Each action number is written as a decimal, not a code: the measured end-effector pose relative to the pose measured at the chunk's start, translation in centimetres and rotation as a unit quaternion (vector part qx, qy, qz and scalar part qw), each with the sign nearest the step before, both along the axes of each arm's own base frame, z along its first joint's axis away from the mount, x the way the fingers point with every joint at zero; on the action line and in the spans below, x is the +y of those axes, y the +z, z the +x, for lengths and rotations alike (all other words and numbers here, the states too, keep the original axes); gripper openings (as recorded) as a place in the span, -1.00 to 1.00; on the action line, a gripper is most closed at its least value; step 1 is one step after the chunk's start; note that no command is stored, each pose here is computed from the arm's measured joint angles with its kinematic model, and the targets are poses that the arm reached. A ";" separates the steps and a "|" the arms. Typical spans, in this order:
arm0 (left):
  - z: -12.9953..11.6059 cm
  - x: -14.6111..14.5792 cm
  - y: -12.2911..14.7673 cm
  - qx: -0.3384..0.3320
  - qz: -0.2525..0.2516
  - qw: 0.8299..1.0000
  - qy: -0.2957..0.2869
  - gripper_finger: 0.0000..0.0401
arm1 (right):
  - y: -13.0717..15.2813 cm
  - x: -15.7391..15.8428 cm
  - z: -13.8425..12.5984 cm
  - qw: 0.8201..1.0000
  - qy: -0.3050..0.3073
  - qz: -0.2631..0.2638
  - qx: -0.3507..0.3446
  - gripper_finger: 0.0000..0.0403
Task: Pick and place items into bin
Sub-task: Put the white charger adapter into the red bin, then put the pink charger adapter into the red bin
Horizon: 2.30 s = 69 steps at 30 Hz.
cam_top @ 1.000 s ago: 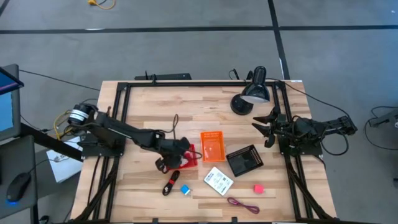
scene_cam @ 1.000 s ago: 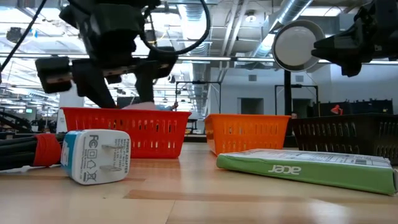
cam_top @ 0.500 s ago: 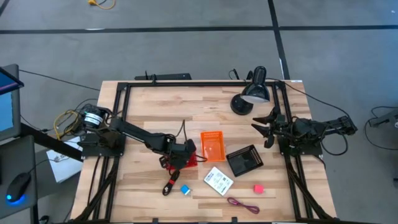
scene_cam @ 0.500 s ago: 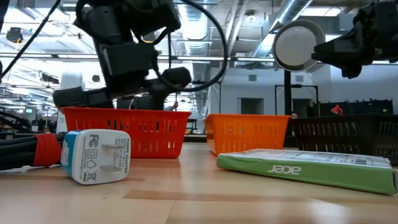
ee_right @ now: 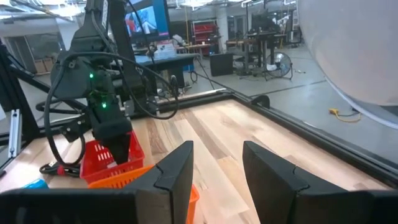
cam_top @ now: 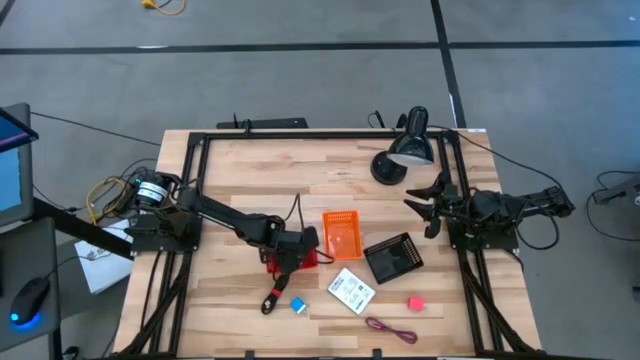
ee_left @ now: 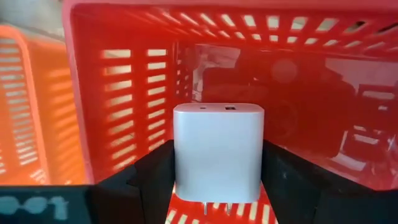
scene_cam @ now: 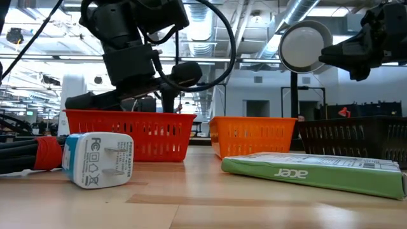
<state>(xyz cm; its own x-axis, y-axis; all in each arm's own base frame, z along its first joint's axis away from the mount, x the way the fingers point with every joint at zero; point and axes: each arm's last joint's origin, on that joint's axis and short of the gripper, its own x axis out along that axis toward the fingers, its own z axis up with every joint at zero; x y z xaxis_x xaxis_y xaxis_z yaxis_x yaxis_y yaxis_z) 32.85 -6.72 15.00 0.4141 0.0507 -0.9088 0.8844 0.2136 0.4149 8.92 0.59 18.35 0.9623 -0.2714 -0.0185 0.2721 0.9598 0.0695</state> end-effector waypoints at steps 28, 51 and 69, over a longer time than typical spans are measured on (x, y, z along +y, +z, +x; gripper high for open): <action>1.0 -0.2 0.5 -0.060 -0.017 0.998 0.024 0.09 | 0.0 0.0 0.0 1.000 0.000 0.000 0.000 -0.34; 1.7 -2.3 3.8 -0.130 0.151 0.973 0.117 0.32 | 0.0 0.0 0.0 1.000 0.000 0.000 0.000 -0.34; -5.7 2.8 15.0 -0.059 0.065 0.861 0.500 0.31 | -0.1 0.0 0.0 1.000 0.000 -0.001 0.004 -0.33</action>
